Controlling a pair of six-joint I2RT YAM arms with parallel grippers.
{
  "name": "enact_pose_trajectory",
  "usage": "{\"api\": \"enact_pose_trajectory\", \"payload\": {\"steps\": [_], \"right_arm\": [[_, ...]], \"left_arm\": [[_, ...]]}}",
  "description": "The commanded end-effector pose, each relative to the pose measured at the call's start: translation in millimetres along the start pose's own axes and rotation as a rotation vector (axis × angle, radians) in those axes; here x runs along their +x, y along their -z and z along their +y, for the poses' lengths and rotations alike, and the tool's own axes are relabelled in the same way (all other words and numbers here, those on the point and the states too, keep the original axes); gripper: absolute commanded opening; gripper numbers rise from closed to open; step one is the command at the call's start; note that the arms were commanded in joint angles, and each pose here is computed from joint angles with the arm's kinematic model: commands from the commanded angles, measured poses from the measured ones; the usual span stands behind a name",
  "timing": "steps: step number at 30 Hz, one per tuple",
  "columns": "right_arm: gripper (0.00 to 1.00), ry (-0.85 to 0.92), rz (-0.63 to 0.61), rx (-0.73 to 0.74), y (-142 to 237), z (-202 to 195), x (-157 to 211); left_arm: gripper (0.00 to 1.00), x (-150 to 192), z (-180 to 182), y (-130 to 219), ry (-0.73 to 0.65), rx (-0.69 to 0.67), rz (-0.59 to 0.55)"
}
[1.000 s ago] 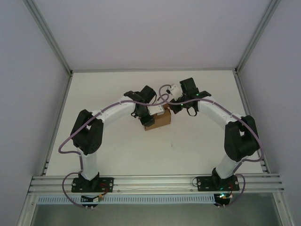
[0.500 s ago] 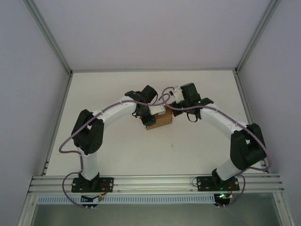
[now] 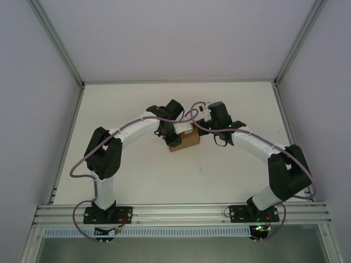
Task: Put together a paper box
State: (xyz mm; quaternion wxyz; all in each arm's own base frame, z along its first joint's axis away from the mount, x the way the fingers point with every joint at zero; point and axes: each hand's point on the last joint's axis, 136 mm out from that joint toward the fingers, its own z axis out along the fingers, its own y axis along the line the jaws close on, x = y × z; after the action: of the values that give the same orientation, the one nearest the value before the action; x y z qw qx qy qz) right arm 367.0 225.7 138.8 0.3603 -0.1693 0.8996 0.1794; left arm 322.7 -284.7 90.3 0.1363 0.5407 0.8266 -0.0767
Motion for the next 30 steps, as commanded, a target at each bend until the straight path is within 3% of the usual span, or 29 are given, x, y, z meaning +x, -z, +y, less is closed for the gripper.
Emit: {"api": "enact_pose_trajectory", "payload": {"steps": [1, 13, 19, 22, 30], "right_arm": [[0.03, -0.052, -0.049, -0.053, 17, 20, -22], [0.02, -0.089, -0.065, -0.073, 15, 23, 5], [0.02, -0.206, 0.006, 0.077, 19, 4, -9], [0.00, -0.244, 0.023, 0.082, 17, 5, -17], [0.01, -0.141, 0.007, 0.041, 10, 7, 2]], "left_arm": [[0.35, -3, -8, -3, -0.019, 0.028, 0.012], [0.35, -2, -5, -6, -0.002, 0.020, 0.031], [0.35, -1, -5, -7, -0.010, 0.008, 0.043], [0.35, -1, -7, -7, -0.022, 0.004, 0.043], [0.34, -3, -7, -9, -0.031, 0.001, 0.034]]}}
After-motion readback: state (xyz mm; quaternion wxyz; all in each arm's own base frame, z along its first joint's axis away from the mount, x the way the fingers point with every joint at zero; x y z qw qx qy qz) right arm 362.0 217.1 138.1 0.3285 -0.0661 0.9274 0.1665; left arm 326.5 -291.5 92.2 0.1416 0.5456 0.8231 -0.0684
